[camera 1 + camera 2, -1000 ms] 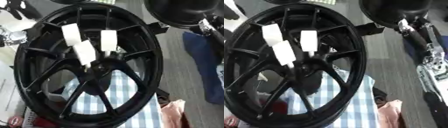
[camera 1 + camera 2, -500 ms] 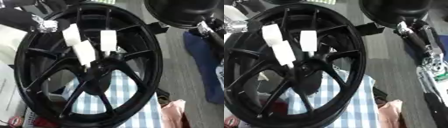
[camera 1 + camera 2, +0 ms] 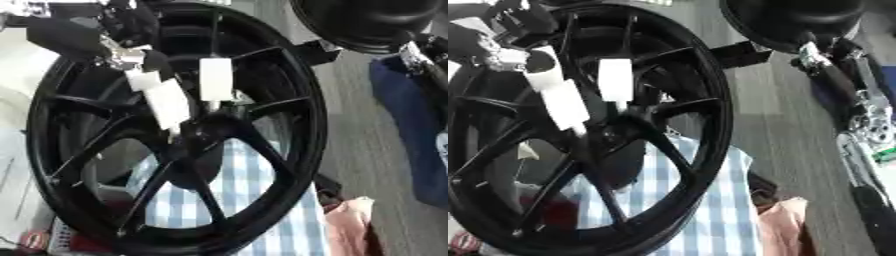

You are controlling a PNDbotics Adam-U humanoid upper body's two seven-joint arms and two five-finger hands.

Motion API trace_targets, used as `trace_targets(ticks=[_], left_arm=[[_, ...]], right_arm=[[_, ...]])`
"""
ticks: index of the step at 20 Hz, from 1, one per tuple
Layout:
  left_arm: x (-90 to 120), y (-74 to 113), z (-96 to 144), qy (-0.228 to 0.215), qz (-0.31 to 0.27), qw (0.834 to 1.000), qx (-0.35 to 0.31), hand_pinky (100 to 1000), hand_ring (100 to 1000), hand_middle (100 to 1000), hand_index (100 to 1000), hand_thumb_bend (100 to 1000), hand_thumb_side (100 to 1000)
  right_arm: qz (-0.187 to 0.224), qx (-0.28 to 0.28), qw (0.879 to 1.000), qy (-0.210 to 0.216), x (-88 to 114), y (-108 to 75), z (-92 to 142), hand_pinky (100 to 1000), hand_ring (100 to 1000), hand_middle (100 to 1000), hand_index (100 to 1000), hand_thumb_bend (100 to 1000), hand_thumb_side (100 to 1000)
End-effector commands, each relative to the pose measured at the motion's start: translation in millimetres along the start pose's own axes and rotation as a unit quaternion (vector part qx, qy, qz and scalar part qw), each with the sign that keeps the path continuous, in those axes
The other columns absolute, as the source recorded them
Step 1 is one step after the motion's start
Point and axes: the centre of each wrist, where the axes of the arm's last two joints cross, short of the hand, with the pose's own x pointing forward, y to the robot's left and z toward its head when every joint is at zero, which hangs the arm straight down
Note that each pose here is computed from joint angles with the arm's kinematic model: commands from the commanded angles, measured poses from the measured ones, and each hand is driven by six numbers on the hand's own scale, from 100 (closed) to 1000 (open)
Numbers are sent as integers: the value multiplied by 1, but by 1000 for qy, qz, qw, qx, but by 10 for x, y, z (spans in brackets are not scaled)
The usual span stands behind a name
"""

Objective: Pull the pin out of the wheel hub.

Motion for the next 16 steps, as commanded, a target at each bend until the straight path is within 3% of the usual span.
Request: trace_targets(ticks=[1, 9, 10, 16], left_arm=[[-16, 61, 9, 12, -15, 1000, 1, 832, 873, 810, 879, 408, 600], [-53, 37, -28, 23, -28, 999, -32, 811, 808, 787, 861, 370, 589], [-55, 33, -31, 24, -29, 999, -35, 786, 780, 756, 841, 342, 538], [-71, 22, -29, 39, -42, 997, -52, 748, 711, 669, 808, 337, 534]], right_arm=[[2, -1, 1000, -11, 49, -19, -22, 788, 631, 625, 671, 180, 456], [-1, -3, 1000, -10, 33, -14, -15, 788, 630, 624, 670, 181, 458], [-2, -3, 1000, -10, 31, -14, -14, 788, 630, 624, 670, 183, 458], [-3, -7, 1000, -9, 19, -21, -11, 788, 629, 623, 669, 182, 459]])
